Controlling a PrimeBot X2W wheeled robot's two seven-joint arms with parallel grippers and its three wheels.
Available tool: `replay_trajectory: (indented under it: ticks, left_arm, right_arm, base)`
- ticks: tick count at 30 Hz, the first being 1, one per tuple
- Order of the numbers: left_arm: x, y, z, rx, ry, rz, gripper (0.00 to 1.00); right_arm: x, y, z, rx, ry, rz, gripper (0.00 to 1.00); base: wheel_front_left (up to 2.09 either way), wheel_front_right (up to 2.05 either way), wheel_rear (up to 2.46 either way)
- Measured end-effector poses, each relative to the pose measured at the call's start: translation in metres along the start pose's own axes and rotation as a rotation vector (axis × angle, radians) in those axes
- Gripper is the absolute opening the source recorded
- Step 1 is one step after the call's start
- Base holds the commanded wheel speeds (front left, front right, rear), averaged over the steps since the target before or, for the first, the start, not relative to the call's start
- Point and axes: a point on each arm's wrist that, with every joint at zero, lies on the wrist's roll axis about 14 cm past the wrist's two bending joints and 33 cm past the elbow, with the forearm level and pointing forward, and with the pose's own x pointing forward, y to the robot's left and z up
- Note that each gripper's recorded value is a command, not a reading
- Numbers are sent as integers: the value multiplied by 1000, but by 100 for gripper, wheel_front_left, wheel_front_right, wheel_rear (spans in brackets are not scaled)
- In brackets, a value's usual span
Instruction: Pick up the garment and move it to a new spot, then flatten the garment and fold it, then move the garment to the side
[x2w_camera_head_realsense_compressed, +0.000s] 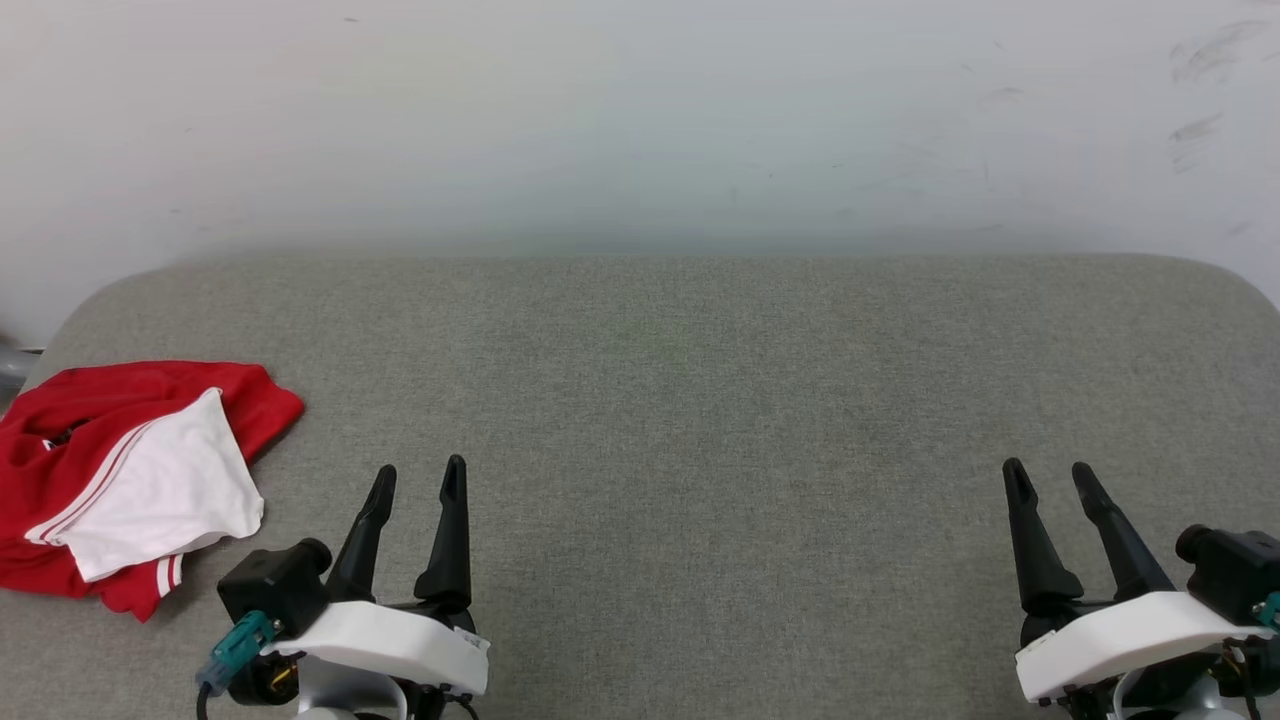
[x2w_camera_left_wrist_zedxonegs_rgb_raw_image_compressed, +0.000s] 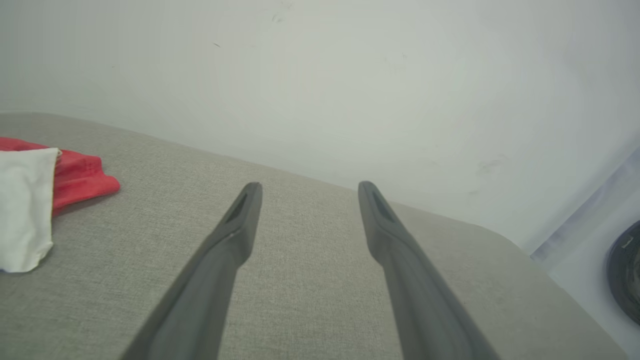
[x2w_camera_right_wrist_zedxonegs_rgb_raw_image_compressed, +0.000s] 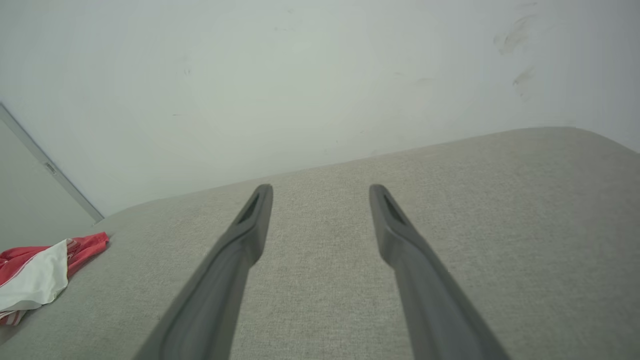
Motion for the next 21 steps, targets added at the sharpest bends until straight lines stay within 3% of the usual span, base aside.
replay_trajectory:
  ticks: [21]
  left_arm:
    - [-3, 4, -5, 178, 1, 4, 100]
  right_arm:
    - [-2, 2, 2, -188, 15, 10, 100]
  base:
    - [0, 0, 0]
